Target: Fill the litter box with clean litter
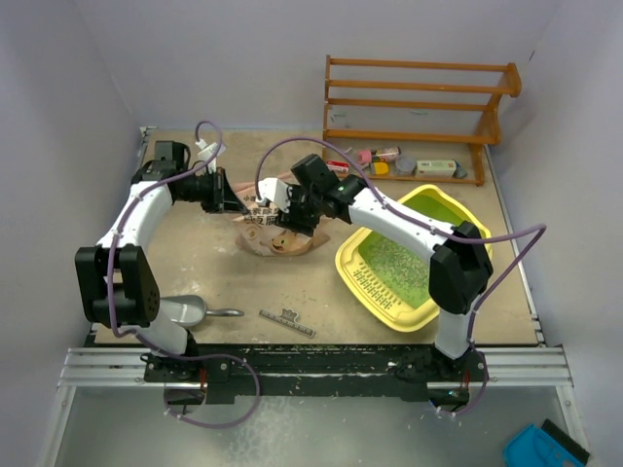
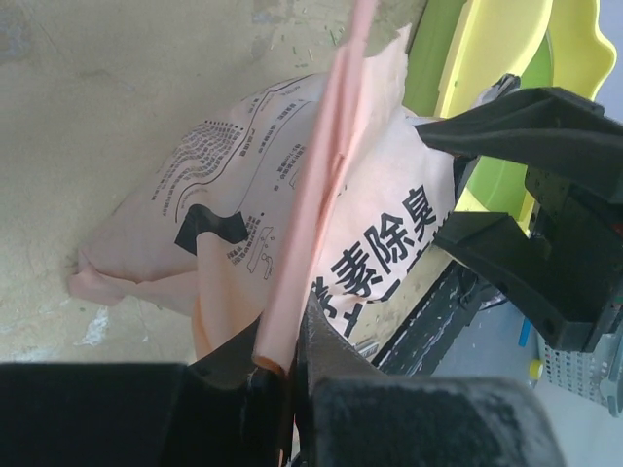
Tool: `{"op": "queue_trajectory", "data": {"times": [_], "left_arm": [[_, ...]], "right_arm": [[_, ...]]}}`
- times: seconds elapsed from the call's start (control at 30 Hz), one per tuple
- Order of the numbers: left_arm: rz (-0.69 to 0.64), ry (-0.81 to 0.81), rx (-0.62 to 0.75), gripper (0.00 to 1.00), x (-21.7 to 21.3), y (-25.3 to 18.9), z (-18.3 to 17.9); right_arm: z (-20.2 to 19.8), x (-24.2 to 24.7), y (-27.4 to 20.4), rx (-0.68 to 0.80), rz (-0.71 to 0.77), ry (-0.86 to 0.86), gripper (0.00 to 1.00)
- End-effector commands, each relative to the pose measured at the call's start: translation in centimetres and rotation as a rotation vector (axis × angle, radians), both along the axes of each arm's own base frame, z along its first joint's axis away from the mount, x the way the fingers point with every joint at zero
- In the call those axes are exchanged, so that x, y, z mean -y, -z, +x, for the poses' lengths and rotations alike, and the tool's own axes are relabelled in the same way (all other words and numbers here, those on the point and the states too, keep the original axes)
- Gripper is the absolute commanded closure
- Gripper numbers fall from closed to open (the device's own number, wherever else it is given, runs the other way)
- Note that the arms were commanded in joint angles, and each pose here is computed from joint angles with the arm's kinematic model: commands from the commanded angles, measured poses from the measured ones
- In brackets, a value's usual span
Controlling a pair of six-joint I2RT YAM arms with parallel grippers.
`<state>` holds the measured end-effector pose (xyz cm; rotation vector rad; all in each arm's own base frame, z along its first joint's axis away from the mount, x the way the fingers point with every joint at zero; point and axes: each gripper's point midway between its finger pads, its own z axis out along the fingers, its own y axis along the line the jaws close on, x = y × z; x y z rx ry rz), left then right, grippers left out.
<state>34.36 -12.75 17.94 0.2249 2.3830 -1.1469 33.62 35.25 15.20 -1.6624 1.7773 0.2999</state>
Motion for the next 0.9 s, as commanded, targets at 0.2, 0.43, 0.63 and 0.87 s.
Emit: {"op": "queue_trajectory", "data": {"times": [0.2, 0.43, 0.63, 0.87], "left_arm": [[-0.003, -0.016, 0.177, 0.77, -0.4, -4.1, 0.5], [0.003, -0.018, 0.366, 0.62, -0.4, -8.0, 0.3], [-0.048, -0.059, 0.565, 0.50, 0.0, -10.5, -1.1], [-0.075, -0.040, 0.297, 0.58, 0.3, -5.4, 0.4]], "right_arm": [[-0.6, 0.4, 0.9, -0.095, -0.046, -0.032, 0.74], [-0.2, -0.3, 1.0, -0.143, -0.005, 0.007, 0.82], [-0.5, -0.2, -0.6, -0.116, 0.050, 0.018, 0.82], [-0.7, 0.2, -1.8, -0.079, 0.085, 0.019, 0.82]]}}
